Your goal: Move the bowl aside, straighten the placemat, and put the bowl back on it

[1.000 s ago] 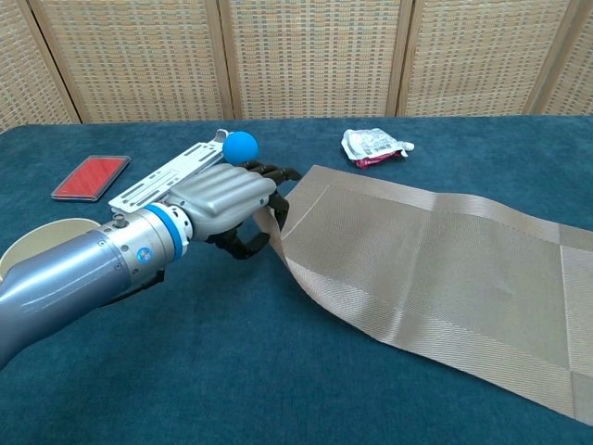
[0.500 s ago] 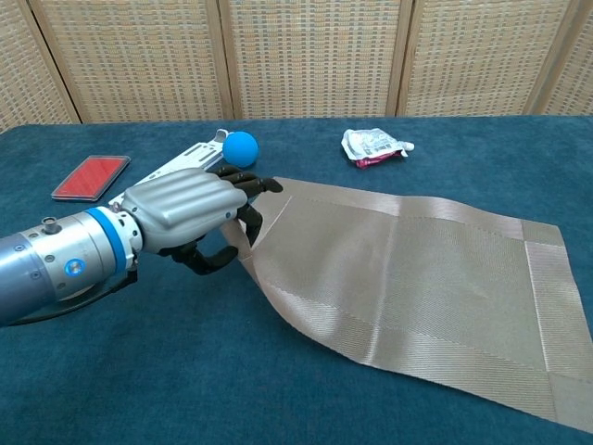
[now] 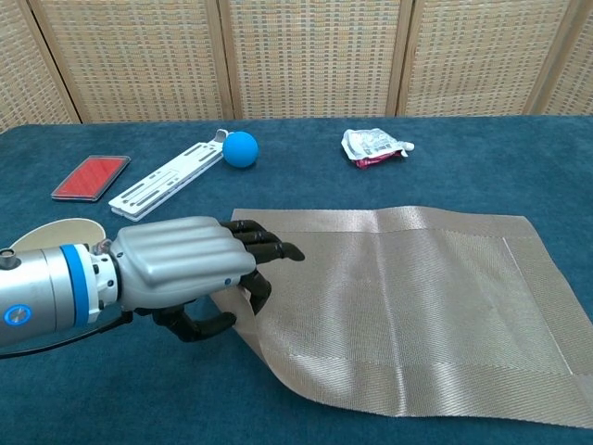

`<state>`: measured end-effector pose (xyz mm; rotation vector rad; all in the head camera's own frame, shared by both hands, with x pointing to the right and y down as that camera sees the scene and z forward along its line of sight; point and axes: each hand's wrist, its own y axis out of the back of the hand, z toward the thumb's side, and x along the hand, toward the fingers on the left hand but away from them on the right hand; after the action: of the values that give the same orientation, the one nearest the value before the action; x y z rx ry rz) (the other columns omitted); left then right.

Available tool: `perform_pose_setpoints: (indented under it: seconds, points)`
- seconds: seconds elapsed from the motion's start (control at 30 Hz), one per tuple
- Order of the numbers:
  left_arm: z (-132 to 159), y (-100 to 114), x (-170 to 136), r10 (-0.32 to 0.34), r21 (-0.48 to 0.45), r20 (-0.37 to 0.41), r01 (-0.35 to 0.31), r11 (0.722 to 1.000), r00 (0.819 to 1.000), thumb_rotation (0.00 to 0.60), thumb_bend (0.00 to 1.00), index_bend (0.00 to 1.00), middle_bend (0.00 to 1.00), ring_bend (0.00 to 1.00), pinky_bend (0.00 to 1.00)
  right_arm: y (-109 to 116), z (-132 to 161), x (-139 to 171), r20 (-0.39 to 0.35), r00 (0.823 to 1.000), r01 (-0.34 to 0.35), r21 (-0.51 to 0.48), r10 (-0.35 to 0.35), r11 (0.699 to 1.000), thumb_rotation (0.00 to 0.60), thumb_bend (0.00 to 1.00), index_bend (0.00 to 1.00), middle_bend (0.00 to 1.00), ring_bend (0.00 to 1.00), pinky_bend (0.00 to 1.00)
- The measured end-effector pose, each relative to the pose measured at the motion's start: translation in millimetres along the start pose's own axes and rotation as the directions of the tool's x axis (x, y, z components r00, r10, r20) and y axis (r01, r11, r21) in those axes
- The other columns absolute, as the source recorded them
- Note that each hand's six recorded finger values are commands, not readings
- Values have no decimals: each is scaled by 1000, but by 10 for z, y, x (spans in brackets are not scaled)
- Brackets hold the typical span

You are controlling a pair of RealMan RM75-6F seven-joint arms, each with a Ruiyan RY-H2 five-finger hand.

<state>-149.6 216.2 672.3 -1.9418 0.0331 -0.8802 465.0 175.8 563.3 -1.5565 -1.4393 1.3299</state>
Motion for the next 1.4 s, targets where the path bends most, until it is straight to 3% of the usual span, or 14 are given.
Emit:
perform_pose_setpoints:
  seconds: [0.4,0.5,0.63,0.77,1.07,1.27,1.4]
  points:
    - [143,4,-85,-3,-13,58,4,1000,998,600,552,541,0,0,0,4,19,8,-6,1000,2,-3,-2,1000,600,227,147,0,0,0]
    - [131,-8,-105,-6,-4,57,7,1000,998,600,494,408,0,0,0,7,27,12,-10,1000,4,-2,-4,1000,600,227,146,0,0,0]
    - [117,-20,-148,-7,-11,49,7,1000,999,600,294,140,0,0,0,15,44,20,-17,1000,8,-4,-8,1000,600,226,146,0,0,0]
    - [137,1,-218,6,-35,48,-4,999,999,600,188,37,0,0,0,14,64,33,-24,1000,8,-3,-8,1000,600,227,146,0,0,0]
    - [31,143,-465,71,-81,4,-71,994,997,600,187,55,0,0,0,33,100,64,-38,999,11,1,-11,1000,600,227,146,0,0,0]
    - [-325,228,-753,117,-78,-125,-127,989,985,600,188,103,0,0,0,40,116,76,-41,999,13,3,-13,1000,600,227,146,0,0,0]
    - [-671,188,-1046,119,-87,-254,-145,986,960,600,191,246,0,0,0,5,124,91,-44,999,4,21,-3,1000,600,227,146,0,0,0]
